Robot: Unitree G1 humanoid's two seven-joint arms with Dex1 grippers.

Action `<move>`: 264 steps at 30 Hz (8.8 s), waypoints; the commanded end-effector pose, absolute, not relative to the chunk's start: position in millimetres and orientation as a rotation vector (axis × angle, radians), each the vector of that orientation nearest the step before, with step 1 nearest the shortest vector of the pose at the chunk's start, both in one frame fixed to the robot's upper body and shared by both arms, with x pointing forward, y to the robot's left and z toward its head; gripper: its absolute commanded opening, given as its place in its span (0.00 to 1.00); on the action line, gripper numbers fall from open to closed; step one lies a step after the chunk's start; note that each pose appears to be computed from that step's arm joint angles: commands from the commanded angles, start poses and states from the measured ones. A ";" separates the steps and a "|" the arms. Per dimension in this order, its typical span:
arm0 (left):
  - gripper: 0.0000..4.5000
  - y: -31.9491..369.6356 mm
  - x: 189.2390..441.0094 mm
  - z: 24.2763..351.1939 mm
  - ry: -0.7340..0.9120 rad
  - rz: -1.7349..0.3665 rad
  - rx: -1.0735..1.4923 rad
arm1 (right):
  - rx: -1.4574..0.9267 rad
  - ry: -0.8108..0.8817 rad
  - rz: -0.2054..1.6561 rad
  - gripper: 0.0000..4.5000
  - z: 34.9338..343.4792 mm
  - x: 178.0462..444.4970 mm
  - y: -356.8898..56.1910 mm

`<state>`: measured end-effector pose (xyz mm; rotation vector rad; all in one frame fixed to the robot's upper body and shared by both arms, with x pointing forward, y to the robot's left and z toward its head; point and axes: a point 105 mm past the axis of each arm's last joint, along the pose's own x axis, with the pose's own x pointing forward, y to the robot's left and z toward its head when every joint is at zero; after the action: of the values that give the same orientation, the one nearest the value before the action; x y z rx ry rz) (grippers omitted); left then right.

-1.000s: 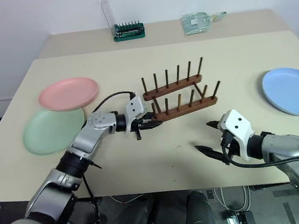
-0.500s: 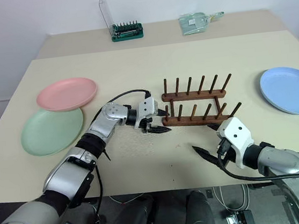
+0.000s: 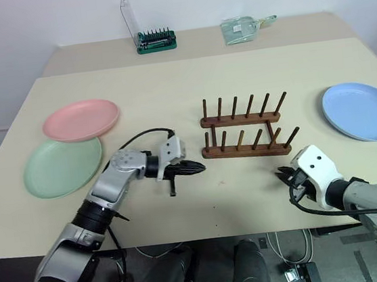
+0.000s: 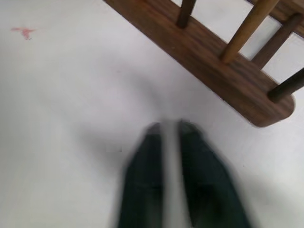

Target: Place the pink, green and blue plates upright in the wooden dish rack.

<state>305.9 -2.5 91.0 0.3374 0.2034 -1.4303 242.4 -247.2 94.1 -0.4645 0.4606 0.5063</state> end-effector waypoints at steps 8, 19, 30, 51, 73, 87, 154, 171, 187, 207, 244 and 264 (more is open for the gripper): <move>0.05 -11.8 340.9 75.0 0.271 -1.121 0.467 | -0.643 0.404 0.405 0.01 92.4 304.3 -254.8; 0.05 -6.6 367.6 84.3 0.199 -0.999 0.473 | -0.700 0.297 0.355 0.01 117.8 345.0 -257.3; 0.44 96.9 346.7 202.3 -0.047 -0.797 -0.056 | -0.513 0.102 0.748 0.94 183.6 285.8 -190.9; 0.88 286.5 337.0 170.2 0.145 0.607 -0.541 | -0.439 0.137 1.092 1.00 181.0 278.2 -136.4; 0.02 226.8 386.5 225.3 -0.051 0.112 -0.455 | -0.470 0.125 0.967 1.00 169.8 266.5 -152.7; 0.02 78.1 376.8 295.2 -0.176 -0.540 -0.640 | -1.073 -0.386 0.659 1.00 242.2 331.1 -93.3; 0.81 73.2 289.7 165.8 0.092 -1.209 0.101 | -0.027 0.045 0.550 0.00 237.4 343.6 -233.5; 0.81 73.8 290.9 163.4 0.095 -1.198 0.092 | -0.143 -0.227 0.618 0.00 303.4 315.5 -222.3; 0.81 75.1 290.6 160.7 0.104 -1.195 0.097 | -0.002 -0.034 0.692 0.00 251.7 319.1 -212.8; 0.99 154.9 330.9 200.9 -0.075 -0.622 -0.120 | -0.498 -0.410 0.464 0.81 340.7 326.3 -221.0; 0.01 304.8 295.4 125.3 0.080 0.177 -0.585 | -0.516 -0.234 1.102 0.81 240.2 294.7 -83.9; 0.00 147.0 346.6 272.6 -0.125 -0.463 -0.375 | -1.328 -0.577 0.846 0.88 228.0 330.2 -53.1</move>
<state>352.5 150.9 252.3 -0.3937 -0.0600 -0.4324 333.1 -58.5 216.5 -1.2949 -0.5017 0.8745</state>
